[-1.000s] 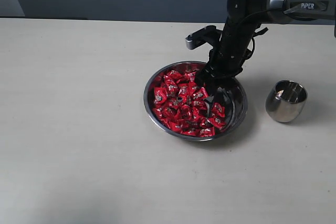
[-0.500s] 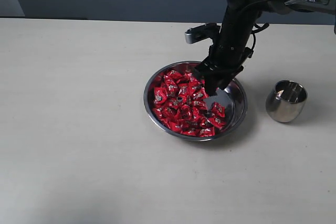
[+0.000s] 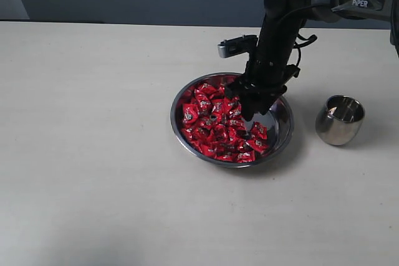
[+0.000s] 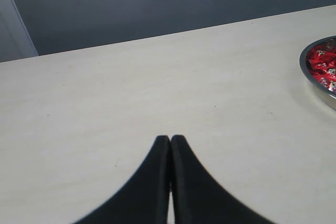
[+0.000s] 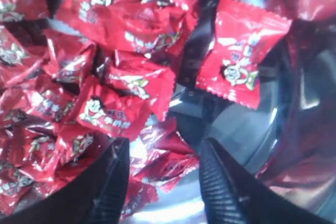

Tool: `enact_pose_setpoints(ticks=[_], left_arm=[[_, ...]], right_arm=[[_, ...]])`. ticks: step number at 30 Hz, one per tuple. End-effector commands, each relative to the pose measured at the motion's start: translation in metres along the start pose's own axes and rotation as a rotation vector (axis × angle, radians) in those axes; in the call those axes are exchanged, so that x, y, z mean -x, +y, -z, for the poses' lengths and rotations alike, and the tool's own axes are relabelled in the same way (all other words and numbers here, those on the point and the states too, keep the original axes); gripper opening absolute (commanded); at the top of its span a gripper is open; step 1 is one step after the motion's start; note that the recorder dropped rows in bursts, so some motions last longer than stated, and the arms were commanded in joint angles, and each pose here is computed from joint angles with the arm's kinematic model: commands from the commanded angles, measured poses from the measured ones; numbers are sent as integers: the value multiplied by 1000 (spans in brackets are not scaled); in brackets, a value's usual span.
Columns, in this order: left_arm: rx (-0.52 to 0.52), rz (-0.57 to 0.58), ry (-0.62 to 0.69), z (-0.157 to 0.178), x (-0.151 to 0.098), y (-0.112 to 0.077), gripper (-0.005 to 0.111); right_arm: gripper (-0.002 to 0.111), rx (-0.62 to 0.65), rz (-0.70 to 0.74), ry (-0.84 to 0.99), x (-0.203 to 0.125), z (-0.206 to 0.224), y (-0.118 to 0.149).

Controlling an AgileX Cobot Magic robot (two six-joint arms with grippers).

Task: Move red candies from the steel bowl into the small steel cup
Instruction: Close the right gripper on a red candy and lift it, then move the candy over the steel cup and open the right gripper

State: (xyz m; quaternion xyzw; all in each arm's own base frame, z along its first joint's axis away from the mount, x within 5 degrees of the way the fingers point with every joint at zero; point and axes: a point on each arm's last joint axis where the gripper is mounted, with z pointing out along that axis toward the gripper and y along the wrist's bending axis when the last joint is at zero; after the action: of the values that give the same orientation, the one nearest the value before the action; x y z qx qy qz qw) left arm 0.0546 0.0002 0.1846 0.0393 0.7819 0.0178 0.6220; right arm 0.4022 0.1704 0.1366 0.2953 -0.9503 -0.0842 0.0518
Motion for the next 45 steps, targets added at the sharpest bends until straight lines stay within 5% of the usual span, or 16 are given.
enact_pose_setpoints(ticks=[1, 16, 22, 30, 35, 45], left_arm=[[-10, 2, -11, 0, 1, -1, 0], [-10, 2, -11, 0, 1, -1, 0], [-10, 2, -11, 0, 1, -1, 0], [-10, 2, -11, 0, 1, -1, 0], [-10, 2, -11, 0, 1, -1, 0], [-10, 2, -11, 0, 1, -1, 0]], right_arm=[[42, -14, 6, 27, -10, 3, 8], [42, -7, -4, 84, -10, -20, 3], [0, -49, 14, 81, -11, -14, 1], [0, -119, 47, -94, -24, 64, 14], [0, -154, -51, -201, -46, 111, -8], [0, -111, -249, -111, -102, 97, -58]])
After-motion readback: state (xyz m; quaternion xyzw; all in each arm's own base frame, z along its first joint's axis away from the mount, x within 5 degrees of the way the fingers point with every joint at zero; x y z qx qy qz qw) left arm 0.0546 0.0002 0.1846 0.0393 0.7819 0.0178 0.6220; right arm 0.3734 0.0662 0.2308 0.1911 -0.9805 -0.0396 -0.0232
